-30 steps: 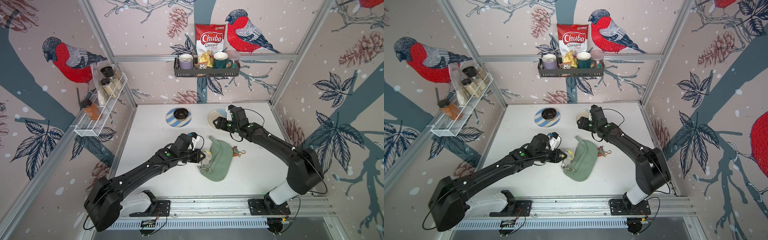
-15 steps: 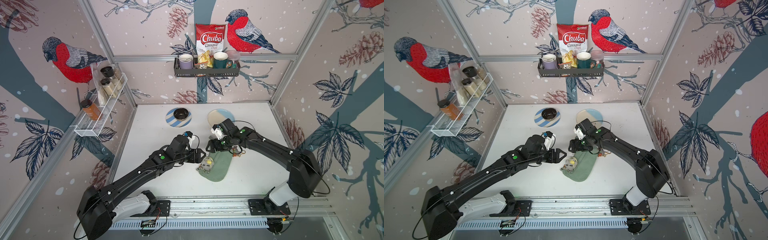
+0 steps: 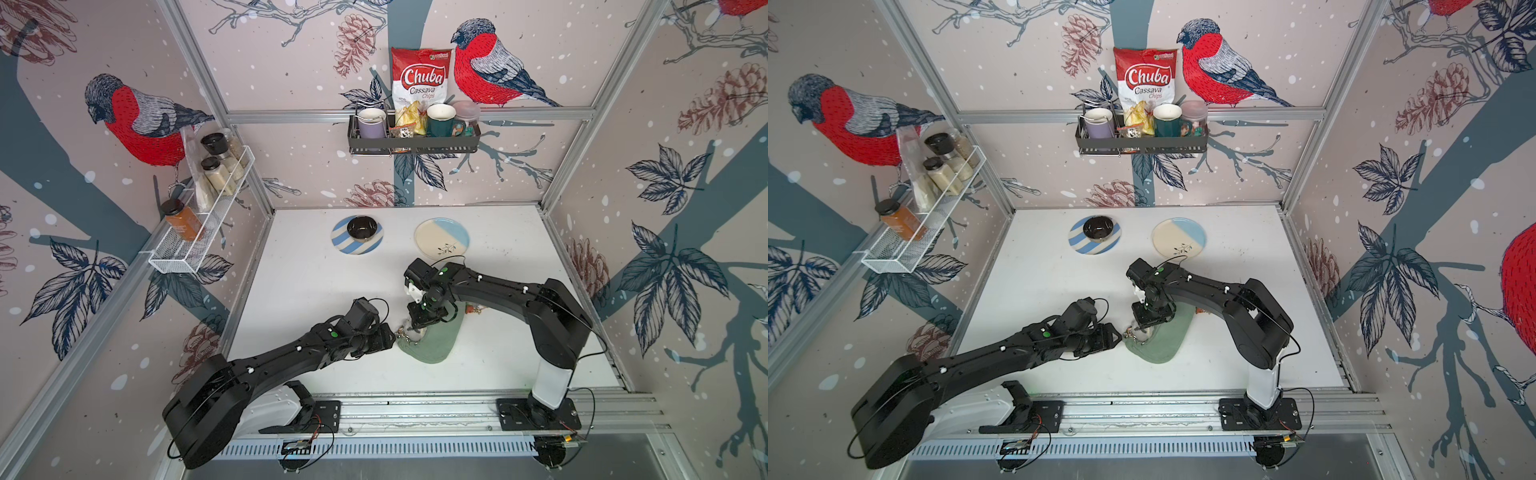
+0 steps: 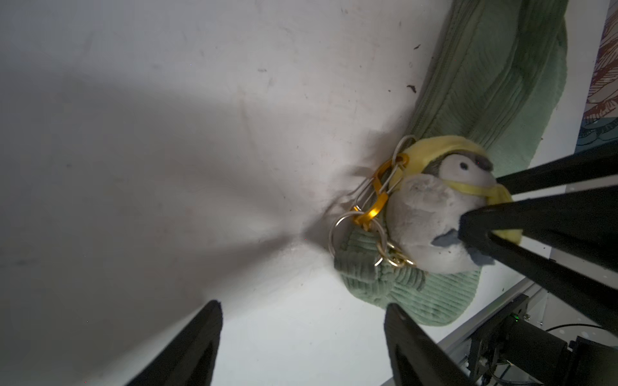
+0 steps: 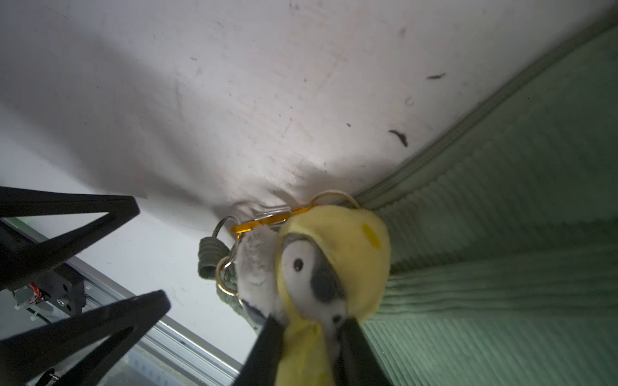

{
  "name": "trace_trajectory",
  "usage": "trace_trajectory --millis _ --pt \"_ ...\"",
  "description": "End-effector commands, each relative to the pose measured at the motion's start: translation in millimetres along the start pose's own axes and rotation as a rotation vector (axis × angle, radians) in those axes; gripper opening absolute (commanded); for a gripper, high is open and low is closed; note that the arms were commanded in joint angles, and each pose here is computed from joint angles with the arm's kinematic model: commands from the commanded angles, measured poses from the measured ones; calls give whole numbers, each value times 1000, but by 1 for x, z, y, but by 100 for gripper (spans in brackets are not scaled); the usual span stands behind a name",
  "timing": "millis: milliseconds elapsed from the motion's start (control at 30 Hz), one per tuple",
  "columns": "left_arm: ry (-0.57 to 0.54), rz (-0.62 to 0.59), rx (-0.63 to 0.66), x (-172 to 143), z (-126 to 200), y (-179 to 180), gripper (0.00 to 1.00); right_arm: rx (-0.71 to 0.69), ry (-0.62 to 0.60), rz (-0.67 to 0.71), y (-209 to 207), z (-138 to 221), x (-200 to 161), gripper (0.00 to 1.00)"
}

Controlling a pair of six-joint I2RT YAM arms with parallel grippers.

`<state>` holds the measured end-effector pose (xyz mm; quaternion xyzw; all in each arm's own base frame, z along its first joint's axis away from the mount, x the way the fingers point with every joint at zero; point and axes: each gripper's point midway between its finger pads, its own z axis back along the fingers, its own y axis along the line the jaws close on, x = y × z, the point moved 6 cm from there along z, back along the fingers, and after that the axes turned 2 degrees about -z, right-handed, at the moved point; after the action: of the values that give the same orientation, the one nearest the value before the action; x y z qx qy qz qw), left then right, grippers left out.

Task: Remove the decoration from the bag
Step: Pick up the bag from the center of the board.

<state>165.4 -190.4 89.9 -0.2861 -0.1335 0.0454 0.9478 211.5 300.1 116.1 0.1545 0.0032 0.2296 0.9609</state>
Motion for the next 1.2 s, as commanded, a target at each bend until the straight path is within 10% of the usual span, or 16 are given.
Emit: trace_trajectory --millis 0,633,1167 --pt "-61 33 -169 13 -4 -25 77 100 -107 -15 12 22 18 6" --pt "-250 -29 -411 51 6 -46 72 453 -463 121 45 164 37 0" --pt "-361 -81 -602 97 10 -78 58 658 -465 228 51 184 -7 0"
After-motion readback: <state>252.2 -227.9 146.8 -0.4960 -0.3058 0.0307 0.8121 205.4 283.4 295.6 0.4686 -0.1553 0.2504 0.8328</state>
